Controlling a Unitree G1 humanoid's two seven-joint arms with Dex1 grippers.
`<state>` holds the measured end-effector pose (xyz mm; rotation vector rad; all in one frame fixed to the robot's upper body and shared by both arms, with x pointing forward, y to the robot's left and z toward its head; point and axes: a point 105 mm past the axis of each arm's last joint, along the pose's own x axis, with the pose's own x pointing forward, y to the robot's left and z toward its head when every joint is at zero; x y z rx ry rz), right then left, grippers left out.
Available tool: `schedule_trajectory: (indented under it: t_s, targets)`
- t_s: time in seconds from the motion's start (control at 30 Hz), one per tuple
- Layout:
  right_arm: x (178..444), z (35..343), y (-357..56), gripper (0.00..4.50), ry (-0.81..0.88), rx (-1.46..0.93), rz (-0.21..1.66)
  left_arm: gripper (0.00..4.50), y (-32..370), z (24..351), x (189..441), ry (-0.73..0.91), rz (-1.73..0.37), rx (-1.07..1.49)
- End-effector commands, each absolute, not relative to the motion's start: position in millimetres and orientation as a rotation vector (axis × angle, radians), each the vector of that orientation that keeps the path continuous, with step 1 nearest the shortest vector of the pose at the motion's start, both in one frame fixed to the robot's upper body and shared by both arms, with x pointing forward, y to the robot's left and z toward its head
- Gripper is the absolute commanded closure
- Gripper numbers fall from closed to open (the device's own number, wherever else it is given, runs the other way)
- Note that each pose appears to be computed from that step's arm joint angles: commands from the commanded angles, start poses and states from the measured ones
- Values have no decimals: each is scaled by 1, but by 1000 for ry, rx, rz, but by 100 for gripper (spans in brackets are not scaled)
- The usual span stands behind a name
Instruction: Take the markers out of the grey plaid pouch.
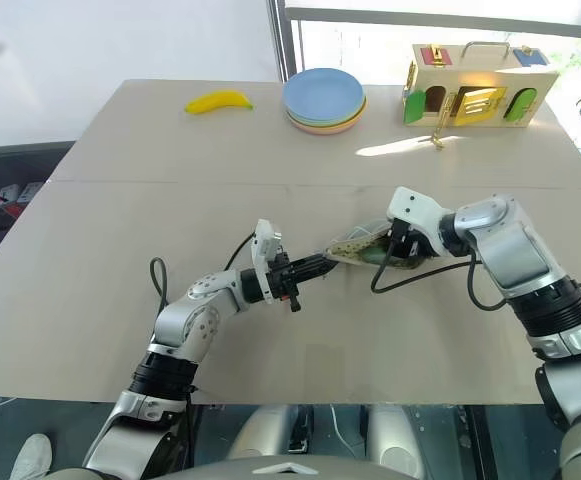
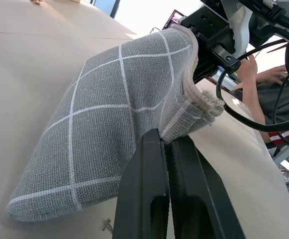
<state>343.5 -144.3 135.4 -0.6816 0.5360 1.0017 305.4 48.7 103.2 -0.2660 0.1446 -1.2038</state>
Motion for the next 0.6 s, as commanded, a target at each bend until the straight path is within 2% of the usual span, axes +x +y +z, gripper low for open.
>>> schedule_trajectory:
  t_s: [0.03, 0.2, 0.6]
  targets:
    - [340, 138, -144, 287, 550, -673, 1031, 450, 49, 113, 308, 101, -1210, -254]
    - [333, 130, -142, 287, 596, -671, 1091, 450, 50, 113, 309, 100, -1212, -251]
    - [344, 116, -144, 287, 620, -762, 1080, 450, 50, 113, 310, 99, -1211, -246]
